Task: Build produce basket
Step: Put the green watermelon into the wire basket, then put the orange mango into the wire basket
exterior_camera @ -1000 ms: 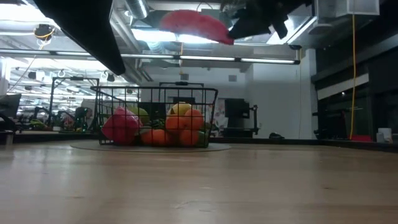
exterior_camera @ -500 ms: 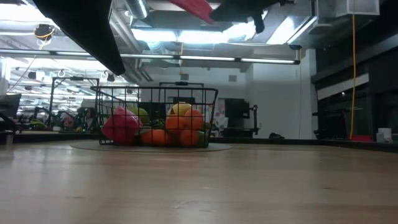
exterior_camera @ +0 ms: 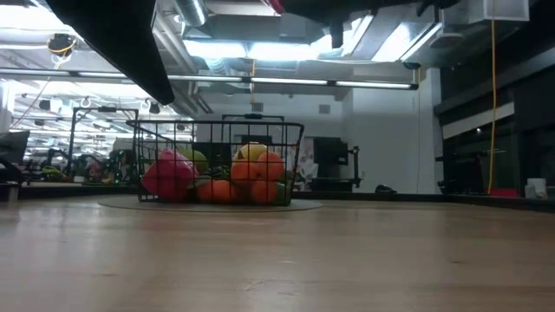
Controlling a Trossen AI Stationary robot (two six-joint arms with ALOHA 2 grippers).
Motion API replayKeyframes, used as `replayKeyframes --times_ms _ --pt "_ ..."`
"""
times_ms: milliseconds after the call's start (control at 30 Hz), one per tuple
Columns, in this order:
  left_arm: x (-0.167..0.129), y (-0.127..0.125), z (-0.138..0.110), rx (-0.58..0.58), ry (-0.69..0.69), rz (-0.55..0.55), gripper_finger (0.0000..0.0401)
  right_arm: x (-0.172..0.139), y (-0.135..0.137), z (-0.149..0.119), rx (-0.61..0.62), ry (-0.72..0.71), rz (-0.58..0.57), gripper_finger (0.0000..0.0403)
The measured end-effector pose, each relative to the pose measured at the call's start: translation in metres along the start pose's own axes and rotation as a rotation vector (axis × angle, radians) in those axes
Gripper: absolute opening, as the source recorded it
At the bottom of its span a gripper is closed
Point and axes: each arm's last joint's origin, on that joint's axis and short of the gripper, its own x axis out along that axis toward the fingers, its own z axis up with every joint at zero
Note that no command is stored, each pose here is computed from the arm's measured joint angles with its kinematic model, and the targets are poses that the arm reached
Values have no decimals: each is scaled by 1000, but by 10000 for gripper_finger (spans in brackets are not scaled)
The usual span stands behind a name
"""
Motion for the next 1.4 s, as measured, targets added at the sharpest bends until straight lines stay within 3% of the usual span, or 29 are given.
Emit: replayKeyframes --times_ms 267,467,667,800,967,1233,1400 --pt "0 0 0 0 0 0 14 3 -18 3 71 -14 -57 0" --pt "0 0 0 21 0 0 14 14 -29 -11 41 -27 -299 0" --pt "0 0 0 24 -3 3 14 28 -38 -35 -13 25 -429 0" --pt "0 0 1 24 -20 16 14 38 -41 -52 -23 78 -429 7" --pt "0 0 1 25 -21 16 14 46 -46 -68 -32 125 -425 46" --pt "0 0 1 22 -23 14 14 50 -49 -73 -24 132 -413 118" --pt "0 0 1 21 -23 14 14 50 -48 -73 37 119 -399 141"
